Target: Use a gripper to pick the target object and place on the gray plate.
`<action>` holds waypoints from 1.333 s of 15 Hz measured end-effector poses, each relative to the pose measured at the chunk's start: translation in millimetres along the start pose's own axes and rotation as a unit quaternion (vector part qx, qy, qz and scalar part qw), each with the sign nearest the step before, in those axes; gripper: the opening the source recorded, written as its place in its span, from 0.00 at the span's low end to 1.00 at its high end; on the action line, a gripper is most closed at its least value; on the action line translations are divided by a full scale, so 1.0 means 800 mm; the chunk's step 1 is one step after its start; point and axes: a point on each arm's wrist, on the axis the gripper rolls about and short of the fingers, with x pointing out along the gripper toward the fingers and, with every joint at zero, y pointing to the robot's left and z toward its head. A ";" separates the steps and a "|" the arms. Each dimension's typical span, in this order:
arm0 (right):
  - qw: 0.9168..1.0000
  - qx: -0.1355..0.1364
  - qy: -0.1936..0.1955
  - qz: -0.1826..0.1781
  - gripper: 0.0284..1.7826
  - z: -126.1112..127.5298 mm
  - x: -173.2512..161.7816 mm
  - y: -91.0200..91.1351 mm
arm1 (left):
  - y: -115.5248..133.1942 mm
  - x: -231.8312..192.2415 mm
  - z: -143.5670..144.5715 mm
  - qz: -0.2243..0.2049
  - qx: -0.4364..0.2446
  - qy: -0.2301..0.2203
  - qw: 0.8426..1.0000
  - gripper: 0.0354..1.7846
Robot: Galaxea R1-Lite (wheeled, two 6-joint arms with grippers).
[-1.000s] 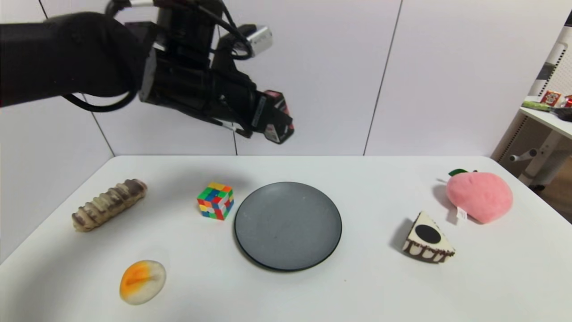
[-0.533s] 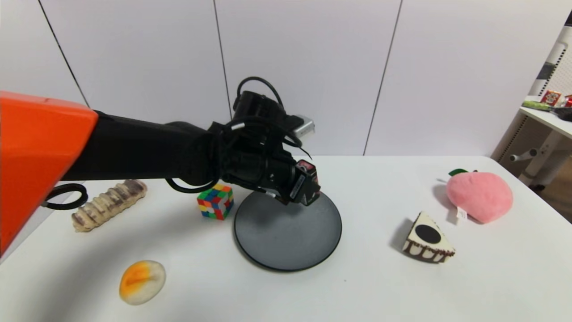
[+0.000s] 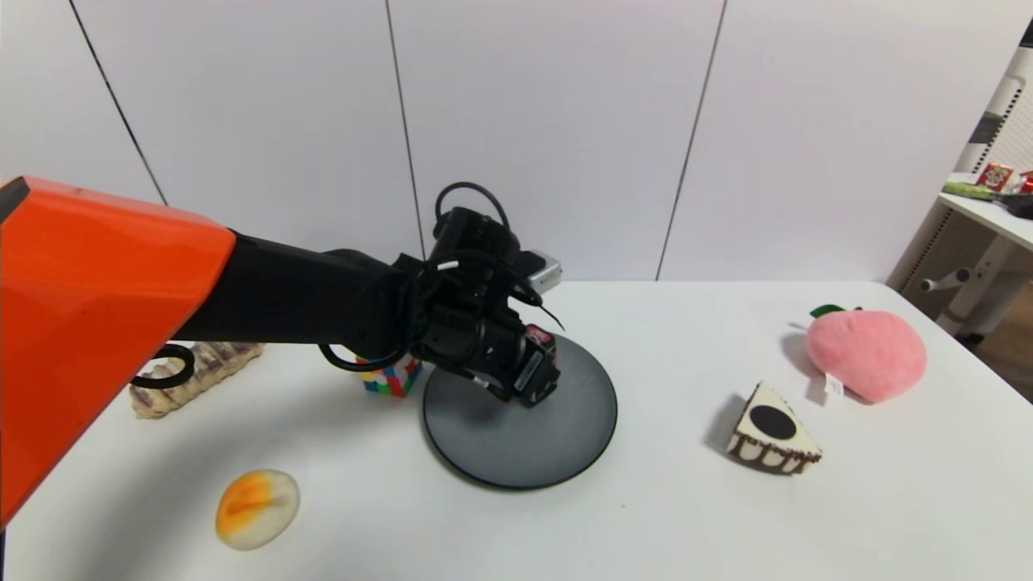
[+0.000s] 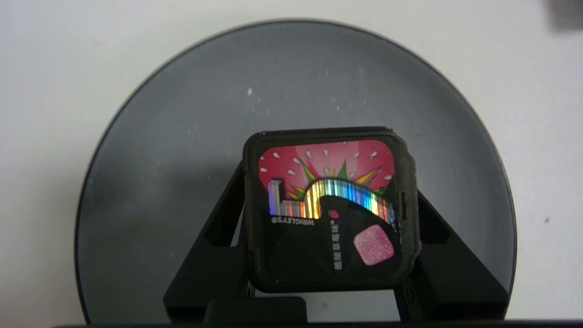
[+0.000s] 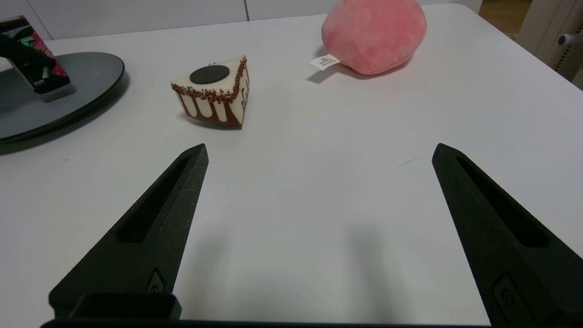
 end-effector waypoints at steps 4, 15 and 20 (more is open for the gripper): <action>1.000 0.000 0.000 0.000 0.95 0.000 0.000 0.000 | 0.000 -0.002 -0.002 -0.002 -0.004 0.015 1.000 0.53; 1.000 0.000 0.000 0.000 0.95 0.000 0.000 0.000 | 0.010 -0.129 0.097 0.110 0.018 -0.138 0.984 0.85; 1.000 0.000 0.000 0.000 0.95 0.000 0.000 0.000 | 0.071 -0.281 0.095 0.252 -0.004 -0.186 0.950 0.90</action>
